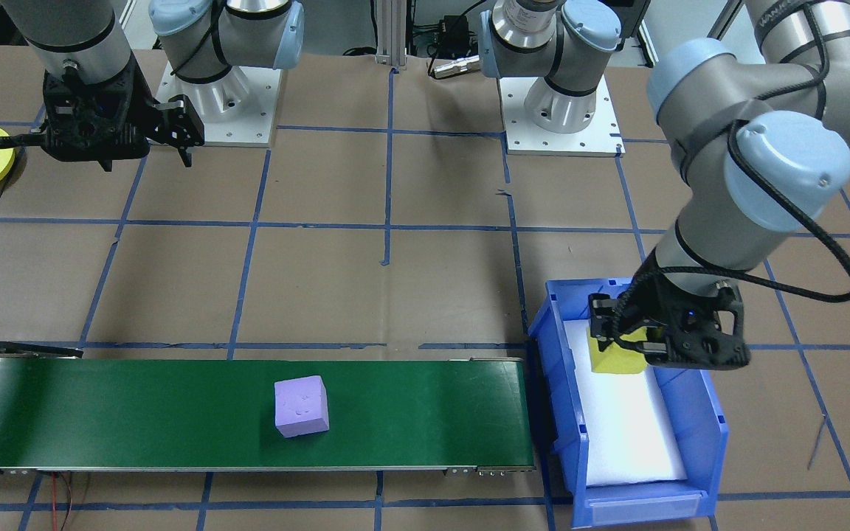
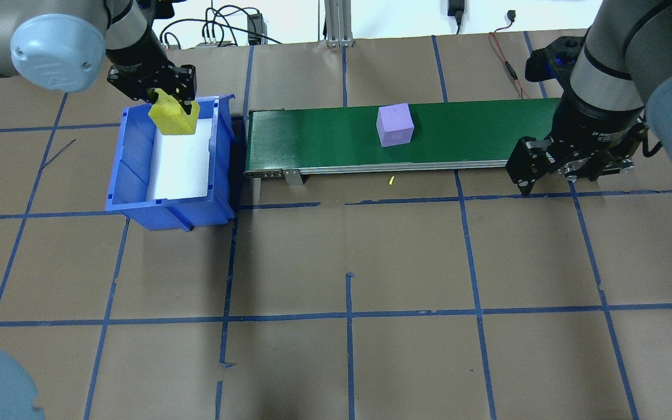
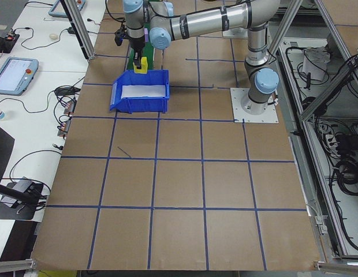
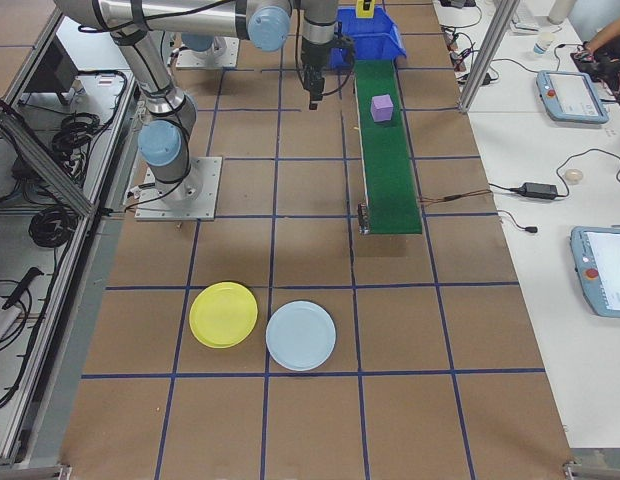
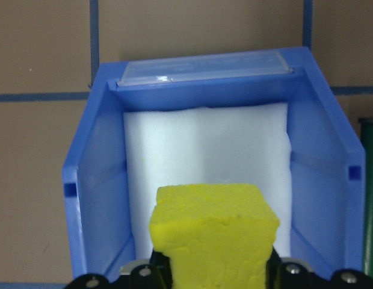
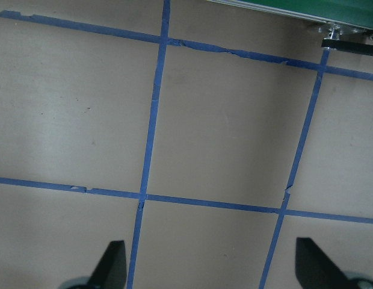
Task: Move block left to right into plate
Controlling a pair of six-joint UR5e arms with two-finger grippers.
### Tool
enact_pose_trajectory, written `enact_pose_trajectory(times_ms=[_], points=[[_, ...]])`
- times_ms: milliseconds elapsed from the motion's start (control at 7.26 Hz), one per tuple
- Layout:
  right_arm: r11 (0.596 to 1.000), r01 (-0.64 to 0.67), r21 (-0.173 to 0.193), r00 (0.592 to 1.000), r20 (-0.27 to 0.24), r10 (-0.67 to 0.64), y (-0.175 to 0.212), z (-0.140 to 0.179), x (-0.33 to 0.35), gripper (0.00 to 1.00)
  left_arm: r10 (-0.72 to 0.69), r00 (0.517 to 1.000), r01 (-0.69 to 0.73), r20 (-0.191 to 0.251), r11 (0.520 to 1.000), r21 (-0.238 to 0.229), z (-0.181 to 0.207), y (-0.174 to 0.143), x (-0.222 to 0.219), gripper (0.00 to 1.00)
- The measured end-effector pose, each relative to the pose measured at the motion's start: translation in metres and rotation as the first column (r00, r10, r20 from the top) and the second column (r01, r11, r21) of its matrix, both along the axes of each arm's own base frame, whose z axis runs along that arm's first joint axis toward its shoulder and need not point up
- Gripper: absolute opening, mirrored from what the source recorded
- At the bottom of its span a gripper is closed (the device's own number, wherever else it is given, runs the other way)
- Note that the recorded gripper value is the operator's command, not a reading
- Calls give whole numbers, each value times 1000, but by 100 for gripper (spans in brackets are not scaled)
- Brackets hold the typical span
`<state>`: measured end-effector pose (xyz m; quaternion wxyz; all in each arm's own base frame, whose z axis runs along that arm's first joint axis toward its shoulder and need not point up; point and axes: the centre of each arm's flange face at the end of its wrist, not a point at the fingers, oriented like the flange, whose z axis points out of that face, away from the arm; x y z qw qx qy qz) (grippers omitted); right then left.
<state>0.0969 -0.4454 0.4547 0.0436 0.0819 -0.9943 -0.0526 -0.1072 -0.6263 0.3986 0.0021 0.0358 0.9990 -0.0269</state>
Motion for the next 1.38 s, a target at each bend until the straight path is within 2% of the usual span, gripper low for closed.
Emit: enact_pose_trajectory(times_ms=[275, 689, 826, 964, 1102, 1377], points=[[1000, 1, 7, 1000, 0, -1, 1, -3, 0, 100, -30, 999, 30, -28, 1000, 2, -13, 7, -50, 39], [1000, 0, 9, 1000, 1, 0, 1, -4, 0, 100, -46, 998, 44, -45, 998, -53, -82, -24, -99, 39], [1000, 0, 9, 1000, 0, 0, 1, -4, 0, 100, -38, 998, 35, -45, 998, -58, -101, -30, -108, 40], [1000, -1, 9, 1000, 0, 1, 1, -4, 0, 100, -29, 999, 26, -46, 998, -64, -112, -33, -114, 49], [1000, 0, 9, 1000, 0, 0, 1, -4, 0, 100, -20, 999, 17, -48, 997, -71, -118, -35, -117, 74], [1000, 0, 9, 1000, 1, 0, 1, -4, -1, 100, -13, 999, 10, -47, 997, -77, -124, -37, -118, 94]])
